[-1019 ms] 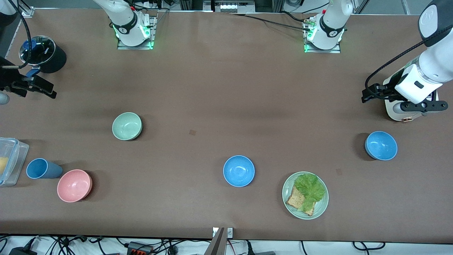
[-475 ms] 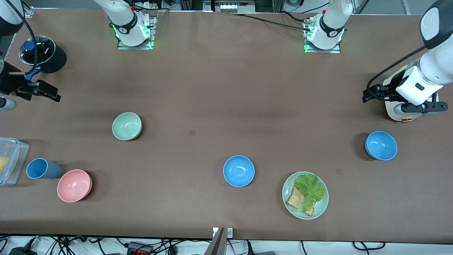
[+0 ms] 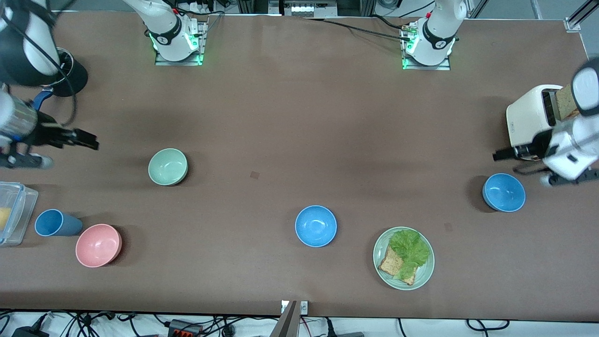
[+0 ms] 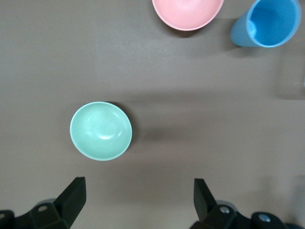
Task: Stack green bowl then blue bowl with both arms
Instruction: 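Grasp the green bowl with the right gripper while the left gripper grasps the blue bowl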
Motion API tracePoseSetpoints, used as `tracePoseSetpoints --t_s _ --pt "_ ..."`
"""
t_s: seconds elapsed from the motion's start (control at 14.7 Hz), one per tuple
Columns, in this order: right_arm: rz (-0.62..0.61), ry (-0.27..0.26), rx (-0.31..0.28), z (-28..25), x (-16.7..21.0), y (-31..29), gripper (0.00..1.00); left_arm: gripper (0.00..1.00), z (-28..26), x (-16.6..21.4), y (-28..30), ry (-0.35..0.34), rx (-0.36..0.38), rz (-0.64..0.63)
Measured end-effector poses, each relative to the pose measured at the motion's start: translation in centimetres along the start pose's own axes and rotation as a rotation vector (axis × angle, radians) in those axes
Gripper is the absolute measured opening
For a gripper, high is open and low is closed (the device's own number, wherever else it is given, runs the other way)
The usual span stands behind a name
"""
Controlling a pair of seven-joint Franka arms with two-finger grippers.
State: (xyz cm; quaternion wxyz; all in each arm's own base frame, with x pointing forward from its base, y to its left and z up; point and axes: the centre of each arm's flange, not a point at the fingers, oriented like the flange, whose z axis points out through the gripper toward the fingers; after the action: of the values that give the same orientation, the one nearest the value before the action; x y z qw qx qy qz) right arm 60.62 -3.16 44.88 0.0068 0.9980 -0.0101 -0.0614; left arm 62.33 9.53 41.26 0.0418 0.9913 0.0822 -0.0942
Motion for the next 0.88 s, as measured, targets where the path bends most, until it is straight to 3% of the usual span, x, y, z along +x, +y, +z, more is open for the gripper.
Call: tracePoseSetpoints --t_s 0.14,0.41,0.61,0.88 --pt "-0.013 -0.036 -0.006 4.7 1.9 -0.9 1.00 1.00 2.8 3.5 -2.2 -0.014 -0.016 0.043" --pt "-0.020 -0.084 -0.013 13.2 4.3 -1.4 1.00 1.00 7.7 8.1 -6.3 0.057 -0.005 0.138" --pt "0.006 -0.118 -0.020 18.0 4.2 -2.5 1.00 1.00 9.7 9.4 -8.1 0.089 0.023 0.230" --pt "0.021 -0.174 -0.033 21.8 3.3 -4.7 1.00 1.00 11.2 9.4 -11.8 0.075 0.045 0.303"
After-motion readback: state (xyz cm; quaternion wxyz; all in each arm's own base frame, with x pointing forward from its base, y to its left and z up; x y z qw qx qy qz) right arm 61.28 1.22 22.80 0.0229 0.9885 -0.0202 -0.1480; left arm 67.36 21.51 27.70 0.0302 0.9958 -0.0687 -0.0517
